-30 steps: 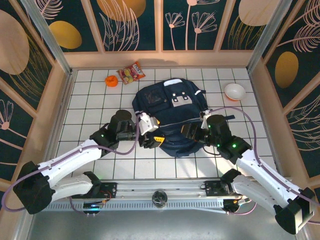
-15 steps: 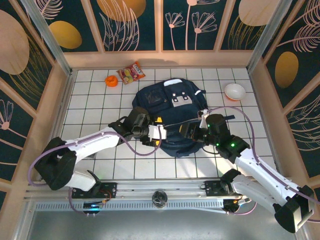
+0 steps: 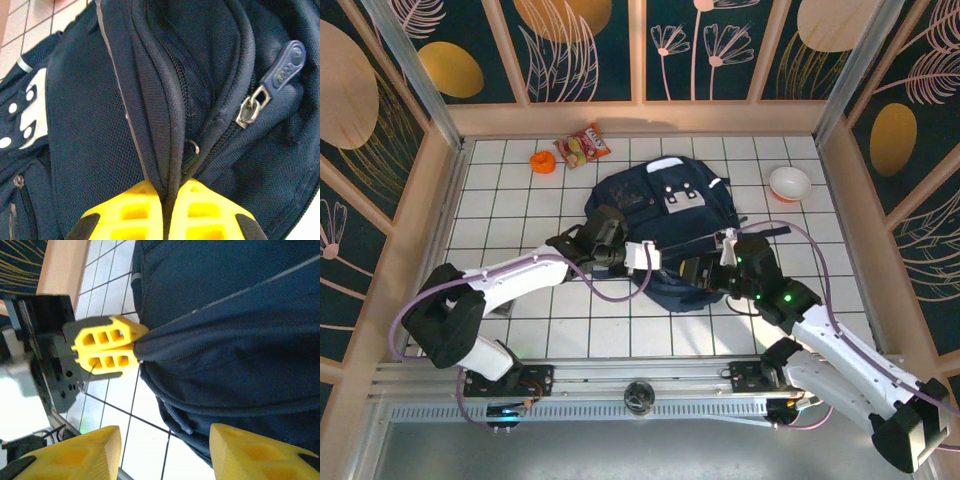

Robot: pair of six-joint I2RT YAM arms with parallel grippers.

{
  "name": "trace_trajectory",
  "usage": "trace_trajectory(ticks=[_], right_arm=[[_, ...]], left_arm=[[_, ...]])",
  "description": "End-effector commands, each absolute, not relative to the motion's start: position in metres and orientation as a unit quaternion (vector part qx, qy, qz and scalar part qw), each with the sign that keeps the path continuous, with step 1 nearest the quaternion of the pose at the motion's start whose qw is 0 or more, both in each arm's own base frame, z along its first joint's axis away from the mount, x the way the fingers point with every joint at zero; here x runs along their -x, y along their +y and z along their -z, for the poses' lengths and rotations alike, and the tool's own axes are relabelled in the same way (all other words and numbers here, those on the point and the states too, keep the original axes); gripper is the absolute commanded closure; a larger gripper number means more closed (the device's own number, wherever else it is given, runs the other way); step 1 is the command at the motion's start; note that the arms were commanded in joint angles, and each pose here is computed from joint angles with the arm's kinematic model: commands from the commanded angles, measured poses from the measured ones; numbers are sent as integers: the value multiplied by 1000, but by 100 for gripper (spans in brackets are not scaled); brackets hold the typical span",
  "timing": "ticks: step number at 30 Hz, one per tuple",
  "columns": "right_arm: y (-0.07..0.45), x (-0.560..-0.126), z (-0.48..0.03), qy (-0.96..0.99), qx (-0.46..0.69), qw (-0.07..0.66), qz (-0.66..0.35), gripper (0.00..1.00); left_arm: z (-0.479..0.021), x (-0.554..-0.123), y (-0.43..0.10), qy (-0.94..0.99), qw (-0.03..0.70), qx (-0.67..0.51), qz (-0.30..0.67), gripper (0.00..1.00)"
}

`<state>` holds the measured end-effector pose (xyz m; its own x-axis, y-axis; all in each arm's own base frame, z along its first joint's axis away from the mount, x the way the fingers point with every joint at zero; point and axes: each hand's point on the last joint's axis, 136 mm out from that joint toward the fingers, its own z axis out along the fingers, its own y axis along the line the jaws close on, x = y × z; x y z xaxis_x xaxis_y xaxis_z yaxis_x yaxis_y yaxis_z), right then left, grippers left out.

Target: Pack the student bag

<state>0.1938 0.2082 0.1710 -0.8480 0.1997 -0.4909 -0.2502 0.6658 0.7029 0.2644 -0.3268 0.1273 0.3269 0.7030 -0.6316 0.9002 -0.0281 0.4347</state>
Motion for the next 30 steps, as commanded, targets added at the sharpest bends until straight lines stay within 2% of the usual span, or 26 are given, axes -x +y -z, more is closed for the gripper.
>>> trace_trajectory(ticks=[1,5,9,21,26,30], right_arm=[[211,-184,-175,862,38,279,-422,50],[217,-181,-181,852,43,277,-442,50],[212,-185,-172,865,31,286,-412,50],[238,-203,-174,863,68,287,-409,51],[247,-211,-179,860,82,293,-411,54],[253,-216,-187,855,92,298,-414,62]], left_arm=[[-167,-259,-337,582,432,-657,209,100],[-186,-259,-337,591,435,-628,258,100],[-200,-265,-339,593,443,-614,274,100],[-205,-262,-345,584,435,-611,309,100],[-207,-261,-347,580,434,-613,316,100],[-204,-259,-347,580,430,-614,319,100]])
